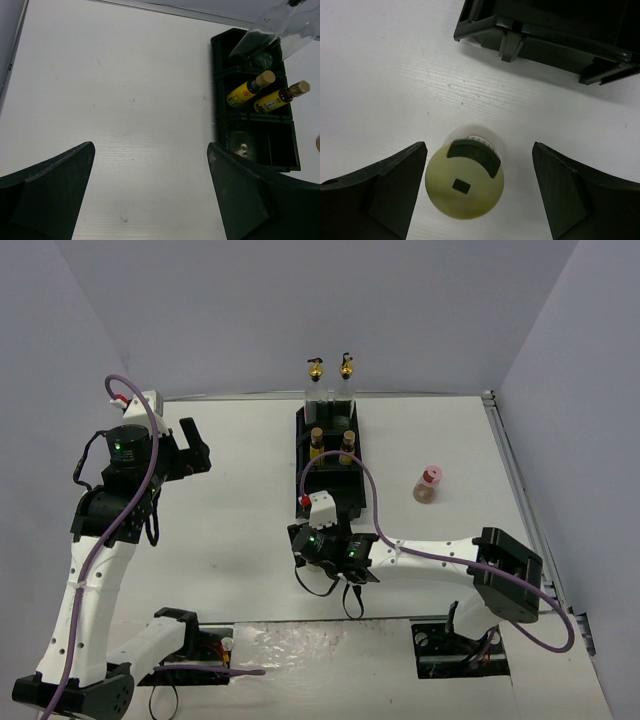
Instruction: Organize the condiment bottles
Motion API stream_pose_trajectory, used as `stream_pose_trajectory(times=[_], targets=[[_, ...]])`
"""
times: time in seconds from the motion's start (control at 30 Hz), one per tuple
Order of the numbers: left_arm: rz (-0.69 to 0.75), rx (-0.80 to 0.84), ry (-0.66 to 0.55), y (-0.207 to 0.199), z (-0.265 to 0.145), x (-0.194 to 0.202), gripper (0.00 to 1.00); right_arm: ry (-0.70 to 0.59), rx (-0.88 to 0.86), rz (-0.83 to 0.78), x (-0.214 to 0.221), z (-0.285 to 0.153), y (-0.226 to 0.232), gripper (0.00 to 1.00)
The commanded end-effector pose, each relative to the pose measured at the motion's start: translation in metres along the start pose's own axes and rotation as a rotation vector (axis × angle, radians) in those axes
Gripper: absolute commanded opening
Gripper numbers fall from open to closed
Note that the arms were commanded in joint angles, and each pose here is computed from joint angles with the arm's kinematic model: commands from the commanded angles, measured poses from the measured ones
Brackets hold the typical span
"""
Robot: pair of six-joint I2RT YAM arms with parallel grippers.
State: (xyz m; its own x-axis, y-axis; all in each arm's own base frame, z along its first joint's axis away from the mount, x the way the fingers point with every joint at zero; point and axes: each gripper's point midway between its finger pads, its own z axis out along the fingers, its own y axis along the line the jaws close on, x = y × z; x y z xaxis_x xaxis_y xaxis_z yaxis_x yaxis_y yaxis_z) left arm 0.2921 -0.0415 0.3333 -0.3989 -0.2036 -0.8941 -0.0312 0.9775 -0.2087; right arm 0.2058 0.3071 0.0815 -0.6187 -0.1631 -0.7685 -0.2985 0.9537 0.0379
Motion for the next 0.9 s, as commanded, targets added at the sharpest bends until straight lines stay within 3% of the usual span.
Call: stream_pose_trajectory(times=[0.0,0.23,0.37,0.47,0.57,0.77,0.87], targets=[[-0.012,0.021,-0.093,-0.005,-0.008,-0.027,0.92,-0.068,-0.020,0.081,-0.017,0.013,0.011,0.81],[-0.011,0.021,-0.091,-0.005,-0.007,-0.026,0.92,-0.050,-0.016,0.082,-0.009,0.030,0.011,0.68],[-0.006,0.019,-0.089,-0.004,-0.006,-0.026,0.92,-0.029,-0.015,0.082,-0.002,0.033,0.011,0.50],[-0.006,0.017,-0.087,-0.004,-0.005,-0.026,0.92,-0.024,-0.005,0.086,-0.002,0.031,0.009,0.44],[-0.007,0.020,-0.087,-0.005,-0.005,-0.025,0.92,-0.039,0.012,0.091,-0.007,0.027,0.004,0.28],[-0.006,0.017,-0.089,-0.004,-0.006,-0.026,0.92,-0.087,0.025,0.099,-0.041,0.004,0.001,0.00],[-0.004,0.014,-0.085,-0.003,-0.005,-0.024,0.92,-0.139,0.038,0.104,-0.069,-0.014,-0.003,0.00]])
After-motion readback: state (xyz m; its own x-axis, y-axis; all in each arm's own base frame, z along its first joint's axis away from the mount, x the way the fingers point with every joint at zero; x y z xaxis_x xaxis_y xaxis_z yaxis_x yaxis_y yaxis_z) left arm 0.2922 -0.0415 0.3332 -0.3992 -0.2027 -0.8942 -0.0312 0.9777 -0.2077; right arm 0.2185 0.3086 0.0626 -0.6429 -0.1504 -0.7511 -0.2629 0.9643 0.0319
